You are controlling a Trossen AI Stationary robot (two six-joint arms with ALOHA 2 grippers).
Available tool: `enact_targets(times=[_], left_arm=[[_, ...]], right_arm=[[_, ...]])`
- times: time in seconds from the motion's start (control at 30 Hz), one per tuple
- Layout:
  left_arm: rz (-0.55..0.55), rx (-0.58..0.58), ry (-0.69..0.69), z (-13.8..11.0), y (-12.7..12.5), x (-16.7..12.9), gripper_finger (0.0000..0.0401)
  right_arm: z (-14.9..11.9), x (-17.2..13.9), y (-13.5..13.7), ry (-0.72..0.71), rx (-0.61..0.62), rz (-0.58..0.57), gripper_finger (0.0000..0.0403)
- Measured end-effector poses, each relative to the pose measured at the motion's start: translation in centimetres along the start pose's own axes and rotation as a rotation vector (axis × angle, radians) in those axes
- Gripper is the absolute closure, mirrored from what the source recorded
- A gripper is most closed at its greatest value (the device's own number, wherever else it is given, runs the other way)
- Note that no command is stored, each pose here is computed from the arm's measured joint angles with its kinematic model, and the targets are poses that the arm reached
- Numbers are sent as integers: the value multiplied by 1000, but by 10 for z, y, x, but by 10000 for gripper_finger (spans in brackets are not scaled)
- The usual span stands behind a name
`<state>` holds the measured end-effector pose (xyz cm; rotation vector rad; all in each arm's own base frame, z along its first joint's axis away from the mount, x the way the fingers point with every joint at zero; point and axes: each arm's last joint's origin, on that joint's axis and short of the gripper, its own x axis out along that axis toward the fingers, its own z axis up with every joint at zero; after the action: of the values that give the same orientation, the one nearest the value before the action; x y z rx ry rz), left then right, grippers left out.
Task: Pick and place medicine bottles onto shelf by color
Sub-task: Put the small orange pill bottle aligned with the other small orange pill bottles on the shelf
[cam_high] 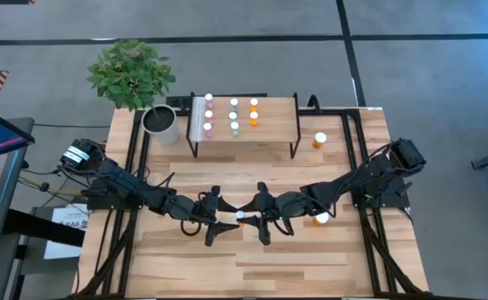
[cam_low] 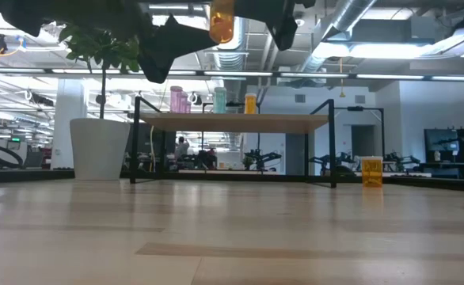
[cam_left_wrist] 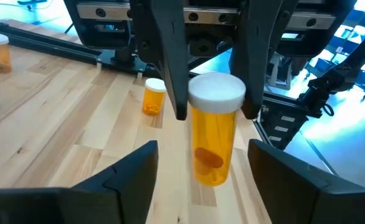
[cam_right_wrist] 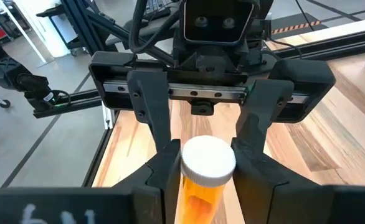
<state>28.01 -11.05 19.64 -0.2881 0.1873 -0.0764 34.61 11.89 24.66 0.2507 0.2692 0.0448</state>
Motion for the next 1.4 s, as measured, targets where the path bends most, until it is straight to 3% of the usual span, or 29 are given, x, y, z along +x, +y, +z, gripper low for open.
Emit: enact_targets(times=[0.33, 0.83, 0.97, 1.1, 1.23, 1.4], left_arm=[[5, -18, 54, 0, 1, -4, 146], [114, 56, 76, 18, -22, -52, 133], [83, 56, 68, 17, -26, -64, 135], [21, 67, 96, 12, -28, -66, 143], [45, 95, 113, 8, -26, -63, 152], [42, 107, 131, 3, -23, -56, 159]], right_arm=[[-2, 0, -1, 16, -5, -6, 260], [-2, 1, -4, 32, 0, -21, 255], [0, 2, -10, 32, -1, -37, 255], [9, -4, -20, 30, -8, -66, 255], [27, -14, -31, -12, -31, -98, 255], [50, -30, -55, -70, -82, -241, 255]])
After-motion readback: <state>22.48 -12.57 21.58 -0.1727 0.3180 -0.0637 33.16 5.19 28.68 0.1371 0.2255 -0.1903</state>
